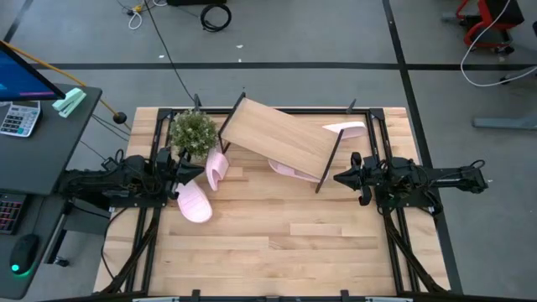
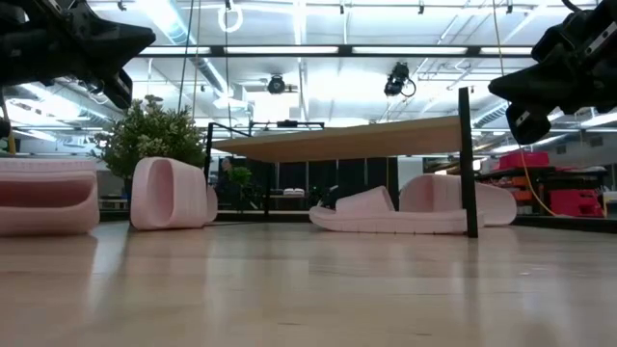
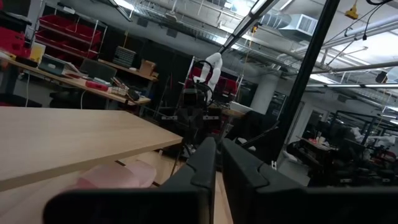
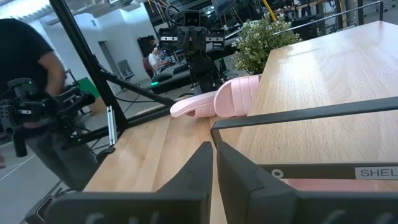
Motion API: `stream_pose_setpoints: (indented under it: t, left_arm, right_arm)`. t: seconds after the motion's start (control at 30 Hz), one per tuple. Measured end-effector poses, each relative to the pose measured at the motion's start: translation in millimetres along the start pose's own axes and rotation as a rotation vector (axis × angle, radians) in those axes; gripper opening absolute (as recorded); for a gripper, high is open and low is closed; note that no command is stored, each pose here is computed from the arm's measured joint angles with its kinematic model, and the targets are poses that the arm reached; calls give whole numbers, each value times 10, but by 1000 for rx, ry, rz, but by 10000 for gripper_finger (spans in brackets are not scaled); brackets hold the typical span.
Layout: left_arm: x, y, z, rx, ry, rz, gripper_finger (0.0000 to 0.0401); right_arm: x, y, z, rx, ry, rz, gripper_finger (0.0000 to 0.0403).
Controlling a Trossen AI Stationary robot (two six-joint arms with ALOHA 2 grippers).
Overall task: Pick and place slides into the shelf
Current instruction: Put the pink slide on the shelf
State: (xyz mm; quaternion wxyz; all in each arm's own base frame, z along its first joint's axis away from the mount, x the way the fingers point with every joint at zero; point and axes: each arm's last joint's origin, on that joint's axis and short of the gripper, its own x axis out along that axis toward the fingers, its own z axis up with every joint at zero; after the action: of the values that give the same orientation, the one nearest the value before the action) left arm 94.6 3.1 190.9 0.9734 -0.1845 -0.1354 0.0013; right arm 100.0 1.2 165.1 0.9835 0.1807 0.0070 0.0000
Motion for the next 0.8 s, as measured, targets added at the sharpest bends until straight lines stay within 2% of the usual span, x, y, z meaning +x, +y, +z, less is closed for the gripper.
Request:
stream_pose_setpoints:
  t: [0.5, 0.8]
  left_arm:
    - [0, -1, 1, 1, 0, -1, 23]
    - [0, -1, 1, 0, -1, -1, 36]
  right_arm:
    - [0, 0, 0, 0, 0, 0, 30]
    - [0, 0, 1, 0, 0, 0, 30]
